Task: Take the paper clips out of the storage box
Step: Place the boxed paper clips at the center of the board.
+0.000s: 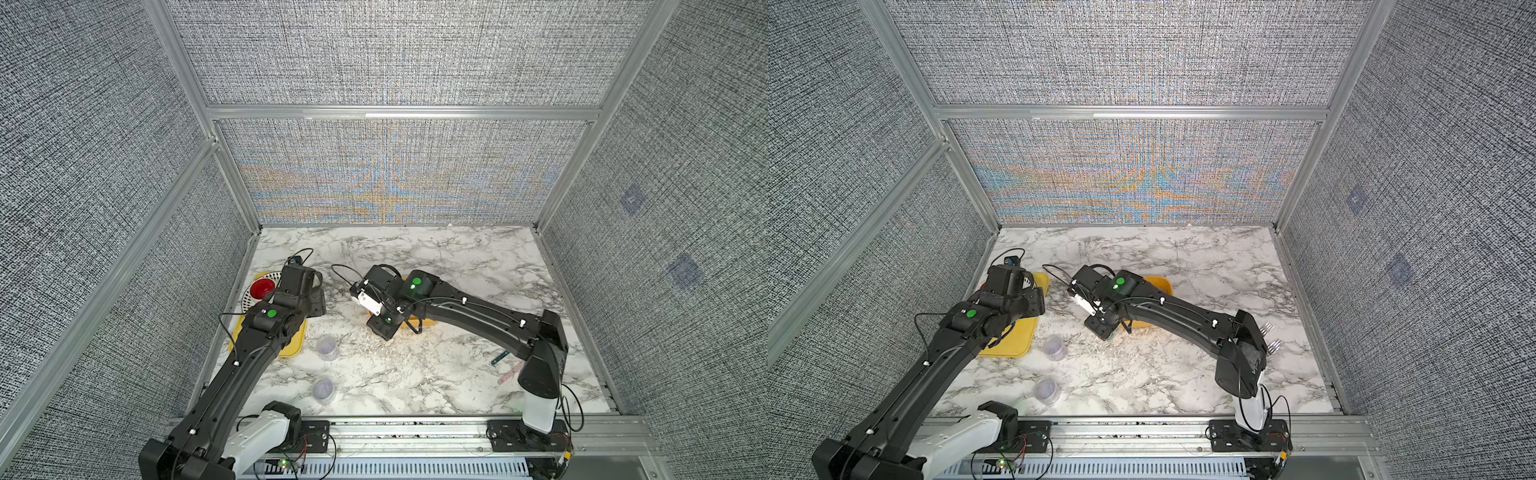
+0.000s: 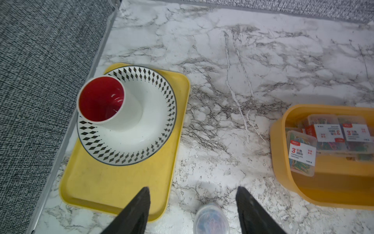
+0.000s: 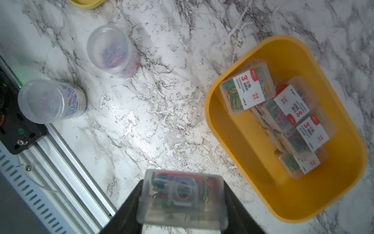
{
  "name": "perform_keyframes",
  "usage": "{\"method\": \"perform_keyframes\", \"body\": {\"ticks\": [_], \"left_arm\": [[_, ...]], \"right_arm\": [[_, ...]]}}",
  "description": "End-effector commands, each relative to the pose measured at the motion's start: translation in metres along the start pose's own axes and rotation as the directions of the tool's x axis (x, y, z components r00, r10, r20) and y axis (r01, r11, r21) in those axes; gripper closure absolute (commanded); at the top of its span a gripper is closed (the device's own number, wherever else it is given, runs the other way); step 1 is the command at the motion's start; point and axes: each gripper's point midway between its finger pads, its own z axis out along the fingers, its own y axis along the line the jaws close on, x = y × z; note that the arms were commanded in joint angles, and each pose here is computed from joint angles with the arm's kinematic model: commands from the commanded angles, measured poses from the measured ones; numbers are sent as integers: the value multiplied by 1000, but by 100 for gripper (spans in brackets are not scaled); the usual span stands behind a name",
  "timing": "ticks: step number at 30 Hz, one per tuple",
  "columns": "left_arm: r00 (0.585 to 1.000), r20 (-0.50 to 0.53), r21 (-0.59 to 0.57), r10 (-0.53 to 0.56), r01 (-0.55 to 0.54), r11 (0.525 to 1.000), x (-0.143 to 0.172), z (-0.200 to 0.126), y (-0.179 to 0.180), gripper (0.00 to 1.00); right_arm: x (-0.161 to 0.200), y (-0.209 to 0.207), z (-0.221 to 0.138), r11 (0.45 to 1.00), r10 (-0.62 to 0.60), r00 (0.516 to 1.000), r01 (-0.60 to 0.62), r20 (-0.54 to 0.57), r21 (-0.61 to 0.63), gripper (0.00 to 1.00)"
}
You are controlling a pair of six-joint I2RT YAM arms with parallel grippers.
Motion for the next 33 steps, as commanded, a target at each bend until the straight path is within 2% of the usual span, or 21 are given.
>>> {"method": "perform_keyframes", "body": {"ticks": [1, 6, 12, 17, 22, 25, 33], "left_arm": [[993, 104, -65, -59, 66, 996, -15, -10, 18, 29], [972, 205, -107, -112, 136, 985, -22, -28, 37, 29], [931, 323, -125, -167, 217, 968, -28, -50, 57, 29], [914, 362, -123, -184, 243, 962, -29, -57, 64, 29], [917, 356, -126, -183, 241, 962, -28, -56, 63, 29], [916, 357, -127, -182, 241, 962, -28, -56, 64, 29], [918, 354, -121, -179, 235, 965, -28, -55, 62, 30]], "right_arm": [[-1, 24, 13, 994, -95, 995, 93, -26, -56, 54], [16, 28, 48, 986, -167, 972, 166, -163, -19, 52], [24, 29, 64, 978, -205, 954, 206, -219, -15, 52], [30, 30, 75, 974, -225, 942, 228, -247, -18, 52], [35, 37, 90, 967, -251, 929, 255, -272, -25, 50], [39, 40, 99, 964, -263, 921, 266, -286, -29, 47], [33, 43, 106, 960, -276, 926, 280, -258, -22, 26]]}}
